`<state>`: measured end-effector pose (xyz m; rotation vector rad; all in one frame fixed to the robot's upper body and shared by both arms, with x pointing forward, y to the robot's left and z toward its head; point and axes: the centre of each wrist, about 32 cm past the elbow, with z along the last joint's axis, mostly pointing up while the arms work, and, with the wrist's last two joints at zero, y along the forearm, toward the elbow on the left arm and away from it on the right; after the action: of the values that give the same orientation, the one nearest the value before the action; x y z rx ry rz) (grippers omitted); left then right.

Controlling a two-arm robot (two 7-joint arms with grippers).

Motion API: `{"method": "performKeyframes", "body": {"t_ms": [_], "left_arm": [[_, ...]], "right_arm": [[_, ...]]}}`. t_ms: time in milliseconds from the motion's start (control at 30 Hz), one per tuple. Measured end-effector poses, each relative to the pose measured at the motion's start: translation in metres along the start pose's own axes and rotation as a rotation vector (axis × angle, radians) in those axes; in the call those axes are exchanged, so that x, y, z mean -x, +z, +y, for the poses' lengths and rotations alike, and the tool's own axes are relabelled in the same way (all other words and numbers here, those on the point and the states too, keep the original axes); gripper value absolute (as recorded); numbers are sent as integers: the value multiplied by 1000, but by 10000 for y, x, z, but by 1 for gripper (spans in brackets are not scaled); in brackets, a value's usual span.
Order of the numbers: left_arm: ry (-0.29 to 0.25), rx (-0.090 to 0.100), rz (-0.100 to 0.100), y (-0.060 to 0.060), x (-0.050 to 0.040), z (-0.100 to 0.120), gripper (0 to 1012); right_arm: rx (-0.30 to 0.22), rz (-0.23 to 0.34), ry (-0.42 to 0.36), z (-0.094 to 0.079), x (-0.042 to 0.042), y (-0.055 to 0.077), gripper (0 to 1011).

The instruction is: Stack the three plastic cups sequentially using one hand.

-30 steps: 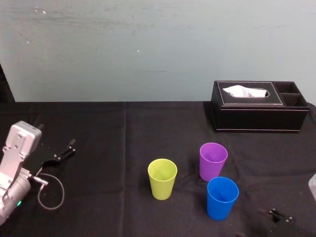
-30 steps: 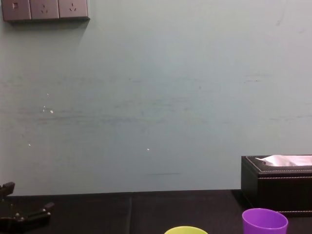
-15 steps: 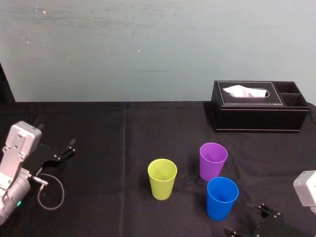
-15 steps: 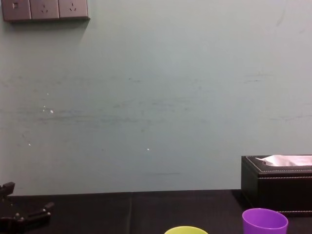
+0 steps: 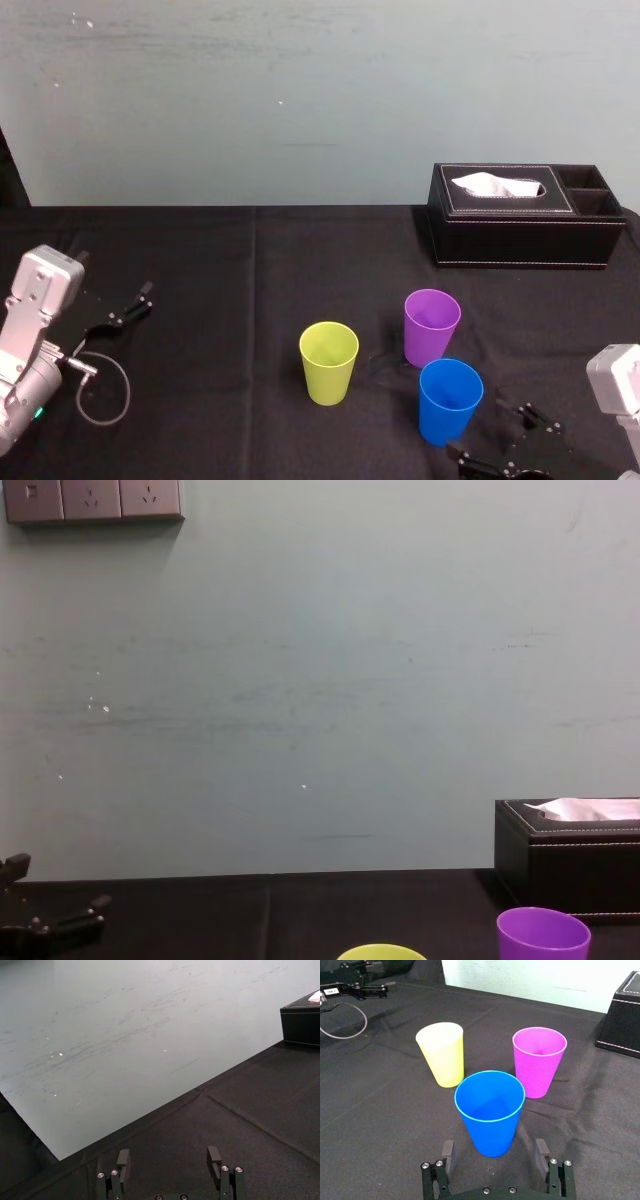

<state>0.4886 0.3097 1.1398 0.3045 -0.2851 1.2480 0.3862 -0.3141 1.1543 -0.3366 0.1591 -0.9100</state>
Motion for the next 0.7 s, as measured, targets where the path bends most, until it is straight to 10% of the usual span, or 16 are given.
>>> {"method": "performKeyframes", "body": {"t_ms": [700], "left_arm": [[0,0,0,0,0,0,1000]], "right_arm": [[-52,6,-1,168,3,-16,1003]]}}
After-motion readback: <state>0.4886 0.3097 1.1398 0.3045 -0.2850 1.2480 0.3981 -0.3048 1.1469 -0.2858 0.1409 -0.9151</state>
